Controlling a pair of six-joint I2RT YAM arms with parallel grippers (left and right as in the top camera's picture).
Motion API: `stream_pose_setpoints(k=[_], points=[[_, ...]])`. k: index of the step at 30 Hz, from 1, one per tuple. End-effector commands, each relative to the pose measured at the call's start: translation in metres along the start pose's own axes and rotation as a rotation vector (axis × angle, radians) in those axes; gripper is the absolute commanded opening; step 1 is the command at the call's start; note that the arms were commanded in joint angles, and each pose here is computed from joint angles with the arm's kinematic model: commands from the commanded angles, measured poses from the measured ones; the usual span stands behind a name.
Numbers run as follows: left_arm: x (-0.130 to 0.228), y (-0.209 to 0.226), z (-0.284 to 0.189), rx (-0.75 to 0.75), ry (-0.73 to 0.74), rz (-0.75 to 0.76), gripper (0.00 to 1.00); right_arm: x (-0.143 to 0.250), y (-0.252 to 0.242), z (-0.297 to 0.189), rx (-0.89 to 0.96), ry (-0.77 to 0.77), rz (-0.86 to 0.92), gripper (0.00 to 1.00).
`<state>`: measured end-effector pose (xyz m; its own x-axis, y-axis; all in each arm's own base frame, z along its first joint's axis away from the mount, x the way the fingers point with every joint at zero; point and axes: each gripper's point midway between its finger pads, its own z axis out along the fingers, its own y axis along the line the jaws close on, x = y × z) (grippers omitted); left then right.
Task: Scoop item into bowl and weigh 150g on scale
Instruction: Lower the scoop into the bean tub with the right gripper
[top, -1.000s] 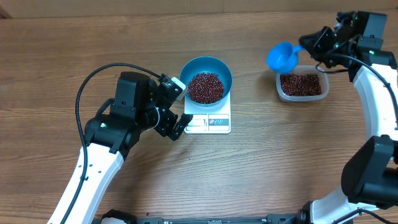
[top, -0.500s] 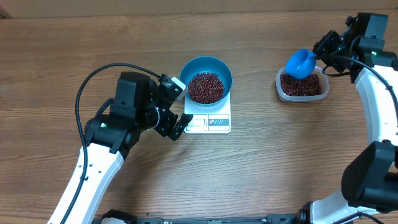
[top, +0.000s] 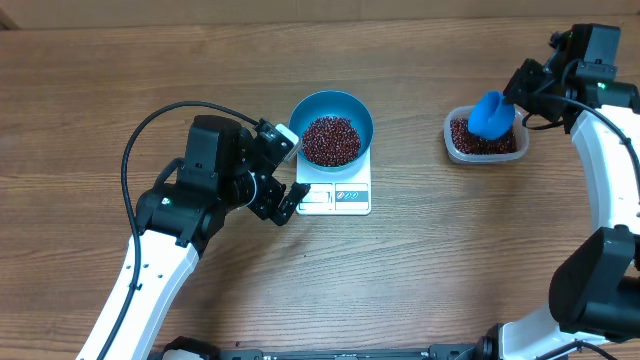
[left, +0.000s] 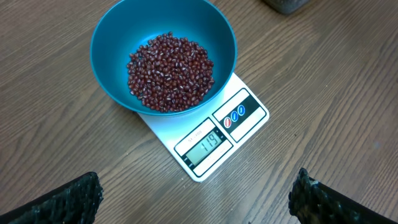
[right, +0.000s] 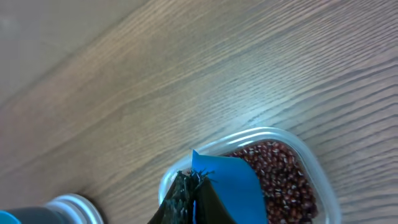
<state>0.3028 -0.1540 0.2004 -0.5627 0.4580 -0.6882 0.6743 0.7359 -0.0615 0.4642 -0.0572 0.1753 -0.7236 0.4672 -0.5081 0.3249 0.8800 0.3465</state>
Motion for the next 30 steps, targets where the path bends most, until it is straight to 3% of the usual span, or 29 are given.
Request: stream_pose_setpoints(k=[1, 24, 30], points=[[0.003, -0.001, 0.003, 0.017, 0.006, 0.008, 1.0, -0.01, 0.017, -0.019, -0.016, -0.048, -0.11, 0.04], [0.003, -0.001, 0.003, 0.017, 0.006, 0.008, 1.0, 0.013, 0.018, -0.014, 0.027, 0.029, -0.235, 0.04], [0.003, -0.001, 0.003, 0.017, 0.006, 0.008, 0.99, 0.022, 0.014, -0.014, 0.036, 0.064, -0.229, 0.13]])
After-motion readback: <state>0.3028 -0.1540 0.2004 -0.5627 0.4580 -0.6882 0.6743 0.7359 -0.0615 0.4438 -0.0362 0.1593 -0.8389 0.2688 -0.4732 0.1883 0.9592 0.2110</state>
